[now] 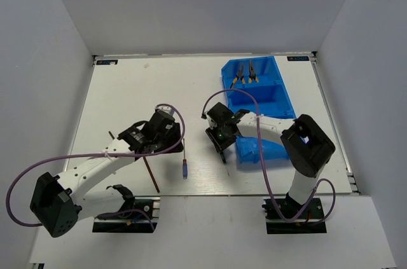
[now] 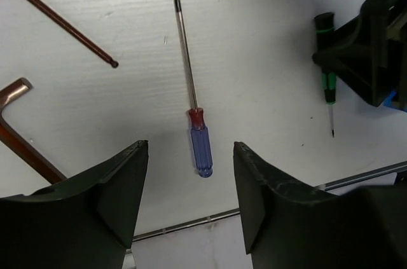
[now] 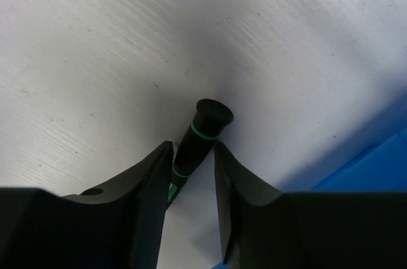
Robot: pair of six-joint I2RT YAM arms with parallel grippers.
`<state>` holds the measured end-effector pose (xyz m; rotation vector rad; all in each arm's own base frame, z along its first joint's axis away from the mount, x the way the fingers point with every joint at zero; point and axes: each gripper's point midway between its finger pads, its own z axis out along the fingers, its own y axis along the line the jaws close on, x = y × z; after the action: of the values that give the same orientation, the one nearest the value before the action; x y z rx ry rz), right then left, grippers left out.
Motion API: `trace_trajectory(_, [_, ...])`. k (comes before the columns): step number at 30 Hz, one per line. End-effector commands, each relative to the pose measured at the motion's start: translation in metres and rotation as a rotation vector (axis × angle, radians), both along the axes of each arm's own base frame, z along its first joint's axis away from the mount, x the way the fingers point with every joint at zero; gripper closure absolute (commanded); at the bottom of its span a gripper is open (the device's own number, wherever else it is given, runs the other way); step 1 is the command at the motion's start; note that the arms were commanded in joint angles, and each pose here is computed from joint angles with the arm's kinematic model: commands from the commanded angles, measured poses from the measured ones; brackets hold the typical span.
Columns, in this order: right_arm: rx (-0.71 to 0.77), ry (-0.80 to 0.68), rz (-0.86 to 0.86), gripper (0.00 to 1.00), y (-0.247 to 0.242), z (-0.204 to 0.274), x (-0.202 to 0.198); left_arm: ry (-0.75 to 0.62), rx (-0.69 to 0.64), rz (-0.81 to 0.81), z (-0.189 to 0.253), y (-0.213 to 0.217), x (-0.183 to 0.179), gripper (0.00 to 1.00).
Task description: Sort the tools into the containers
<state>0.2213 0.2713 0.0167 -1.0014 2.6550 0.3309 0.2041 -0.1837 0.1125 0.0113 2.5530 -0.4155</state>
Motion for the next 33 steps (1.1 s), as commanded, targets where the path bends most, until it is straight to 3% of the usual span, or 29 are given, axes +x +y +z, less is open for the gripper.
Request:
trace_trajectory(1, [-0.068, 0.02, -0.04, 0.62, -0.007, -0.016, -0.004, 0.043, 0.017, -0.009, -0.014, 0.003, -0.015, 0.36])
trace_trajectory(5, [-0.09, 0.069, -0.062, 0.86, -0.007, -0.02, -0.005, 0.073, 0.015, -0.037, -0.027, -0.003, -0.024, 0.39])
trace_trajectory(6, [-0.07, 0.062, -0.062, 0.99, -0.003, -0.013, 0.0, 0.09, 0.012, -0.033, -0.031, -0.003, -0.028, 0.39])
trace_trajectory(11, [0.209, -0.098, 0.092, 1.0, 0.043, 0.081, 0.048, 0.124, 0.04, -0.075, -0.046, -0.013, -0.037, 0.38])
trace_trajectory(17, [0.332, -0.326, 0.218, 1.0, 0.038, 0.166, 0.108, 0.127, 0.046, -0.089, -0.05, -0.028, -0.039, 0.33])
trace_trajectory(21, [0.218, -0.463, 0.338, 1.0, -0.006, 0.179, 0.142, 0.115, 0.037, -0.094, -0.052, -0.036, -0.037, 0.31])
trace_trajectory(24, [0.04, -0.456, 0.371, 1.0, -0.067, 0.165, 0.161, 0.116, 0.055, -0.096, -0.058, -0.042, -0.036, 0.31])
trace_trajectory(26, [0.022, -0.458, 0.337, 1.0, -0.093, 0.162, 0.174, 0.12, 0.06, -0.096, -0.061, -0.045, -0.034, 0.31])
trace_trajectory(30, [-0.031, -0.49, 0.445, 1.0, -0.132, 0.143, 0.188, 0.126, 0.086, -0.098, -0.068, -0.055, -0.03, 0.31])
trace_trajectory(33, [-0.036, -0.549, 0.472, 1.0, -0.139, 0.133, 0.195, 0.137, 0.094, -0.099, -0.071, -0.061, -0.029, 0.31])
